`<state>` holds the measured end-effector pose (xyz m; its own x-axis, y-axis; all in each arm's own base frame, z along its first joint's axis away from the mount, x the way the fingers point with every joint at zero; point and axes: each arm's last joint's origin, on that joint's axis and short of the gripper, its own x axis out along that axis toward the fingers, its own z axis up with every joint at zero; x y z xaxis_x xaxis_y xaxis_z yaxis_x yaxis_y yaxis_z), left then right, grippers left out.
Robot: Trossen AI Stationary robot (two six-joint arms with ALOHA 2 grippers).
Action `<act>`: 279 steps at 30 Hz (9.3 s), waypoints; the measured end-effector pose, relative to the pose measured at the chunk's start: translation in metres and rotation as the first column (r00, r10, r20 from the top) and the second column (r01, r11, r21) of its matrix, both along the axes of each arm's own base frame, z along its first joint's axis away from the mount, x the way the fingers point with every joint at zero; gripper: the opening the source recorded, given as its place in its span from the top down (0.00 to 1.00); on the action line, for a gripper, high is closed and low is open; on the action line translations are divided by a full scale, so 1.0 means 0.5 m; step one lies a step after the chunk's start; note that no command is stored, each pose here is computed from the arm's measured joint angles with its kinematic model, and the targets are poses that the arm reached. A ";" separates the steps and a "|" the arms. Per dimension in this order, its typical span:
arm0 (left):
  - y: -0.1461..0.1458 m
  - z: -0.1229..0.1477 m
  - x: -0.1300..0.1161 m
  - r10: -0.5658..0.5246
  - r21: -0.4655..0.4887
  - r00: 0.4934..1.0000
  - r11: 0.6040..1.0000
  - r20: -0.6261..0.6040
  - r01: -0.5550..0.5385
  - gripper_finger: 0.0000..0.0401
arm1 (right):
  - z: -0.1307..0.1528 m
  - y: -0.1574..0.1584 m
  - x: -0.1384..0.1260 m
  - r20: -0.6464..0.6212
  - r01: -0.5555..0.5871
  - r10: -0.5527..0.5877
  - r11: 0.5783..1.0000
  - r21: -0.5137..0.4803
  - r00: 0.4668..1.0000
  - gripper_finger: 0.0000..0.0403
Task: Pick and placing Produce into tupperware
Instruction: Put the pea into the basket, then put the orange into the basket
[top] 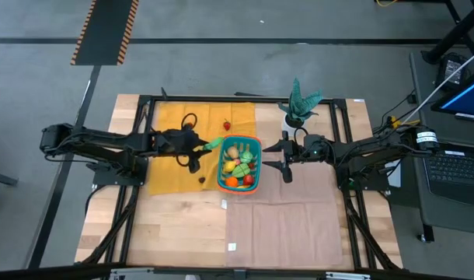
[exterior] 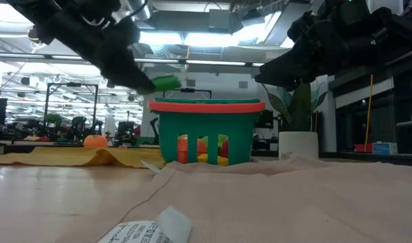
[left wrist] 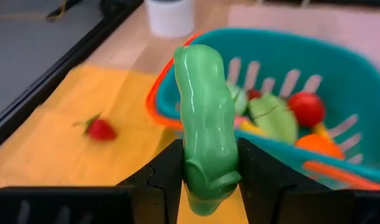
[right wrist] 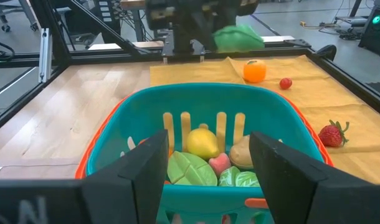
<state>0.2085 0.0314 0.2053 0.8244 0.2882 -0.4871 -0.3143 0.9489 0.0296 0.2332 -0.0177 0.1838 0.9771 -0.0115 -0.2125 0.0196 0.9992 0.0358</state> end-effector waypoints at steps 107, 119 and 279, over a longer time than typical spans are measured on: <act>-0.012 -0.050 0.243 -0.429 -0.198 0.885 0.897 -0.181 0.395 0.64 | -0.003 0.000 -0.001 -0.015 0.000 0.000 1.000 0.001 1.000 0.44; -0.012 -0.005 0.245 -0.426 -0.154 0.899 0.899 -0.102 0.409 0.58 | -0.003 0.000 -0.001 -0.015 0.000 0.000 1.000 0.001 1.000 0.44; 0.154 0.047 -0.127 0.468 -0.168 0.726 0.771 -0.505 -0.614 0.20 | 0.001 0.000 0.000 0.008 0.000 0.000 1.000 -0.005 1.000 0.44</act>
<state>0.1449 0.1084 0.2286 0.2702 0.3976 -0.8769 -0.8014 0.5977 0.0240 0.2333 -0.0177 0.1845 0.9788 -0.0123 -0.2046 0.0191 0.9993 0.0310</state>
